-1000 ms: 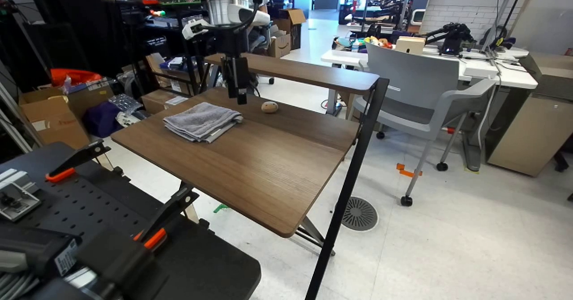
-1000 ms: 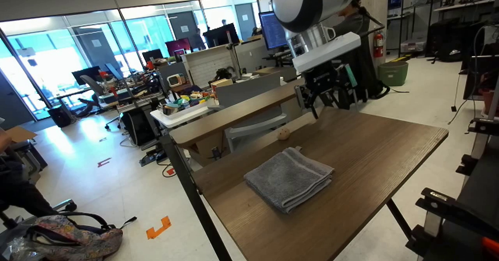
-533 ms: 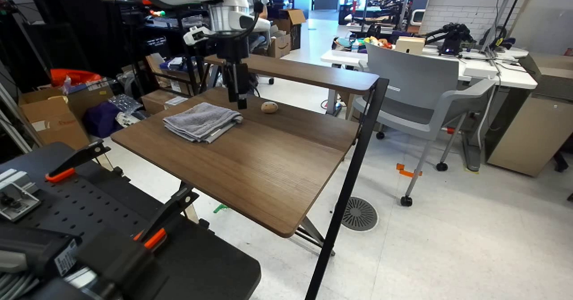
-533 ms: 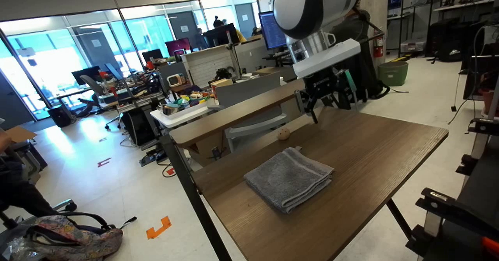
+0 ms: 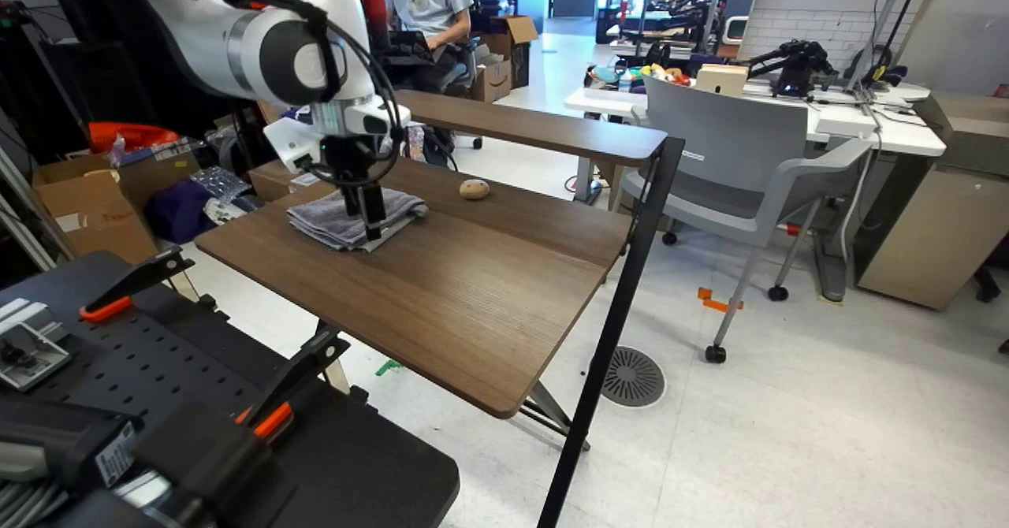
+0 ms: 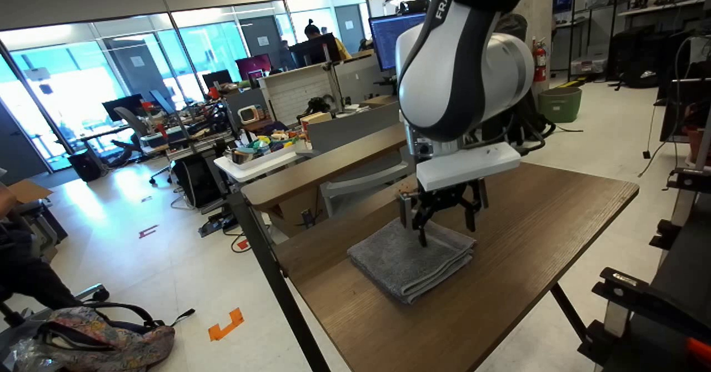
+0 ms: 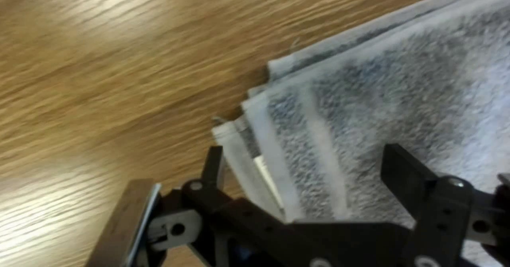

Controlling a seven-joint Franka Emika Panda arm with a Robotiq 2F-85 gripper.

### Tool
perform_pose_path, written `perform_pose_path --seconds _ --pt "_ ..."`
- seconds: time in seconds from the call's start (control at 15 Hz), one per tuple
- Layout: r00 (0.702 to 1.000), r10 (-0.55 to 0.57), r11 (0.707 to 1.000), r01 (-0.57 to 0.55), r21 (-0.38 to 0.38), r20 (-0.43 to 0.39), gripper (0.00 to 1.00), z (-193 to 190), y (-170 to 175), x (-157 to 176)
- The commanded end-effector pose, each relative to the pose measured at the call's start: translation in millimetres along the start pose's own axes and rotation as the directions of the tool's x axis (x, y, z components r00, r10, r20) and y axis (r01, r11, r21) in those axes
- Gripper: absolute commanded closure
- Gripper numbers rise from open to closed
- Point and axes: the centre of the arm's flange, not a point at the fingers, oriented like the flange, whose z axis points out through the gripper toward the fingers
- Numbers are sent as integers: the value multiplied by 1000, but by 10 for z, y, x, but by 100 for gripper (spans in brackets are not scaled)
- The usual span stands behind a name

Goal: Move the brown plushy to the left and then wipe the table with the towel

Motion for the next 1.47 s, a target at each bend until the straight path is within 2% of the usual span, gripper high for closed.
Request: perform_pose_path --seconds 0.0,0.2,0.4,0.53,0.67,0.93,1.07,1.2,1.27,1.4 --pt "992 -110 984 117 133 -62 0 -168 -256 -382" --pt "975 -174 954 202 222 -140 0 -417 -497 -605" --pt "958 -192 937 243 252 -211 0 -554 -755 -652" --pt "949 -182 939 246 242 -258 0 -541 -896 -509" --pt "951 -153 952 216 218 -270 0 -463 -970 -284" --pt "974 -91 987 116 115 -206 0 -156 -839 100" --pt "987 -85 993 95 76 -135 0 55 -750 203" --pt "996 -85 996 85 31 -24 0 300 -688 224" --pt "991 -99 993 105 58 -93 0 108 -571 40" --pt "994 -98 994 101 42 -56 0 216 -579 78"
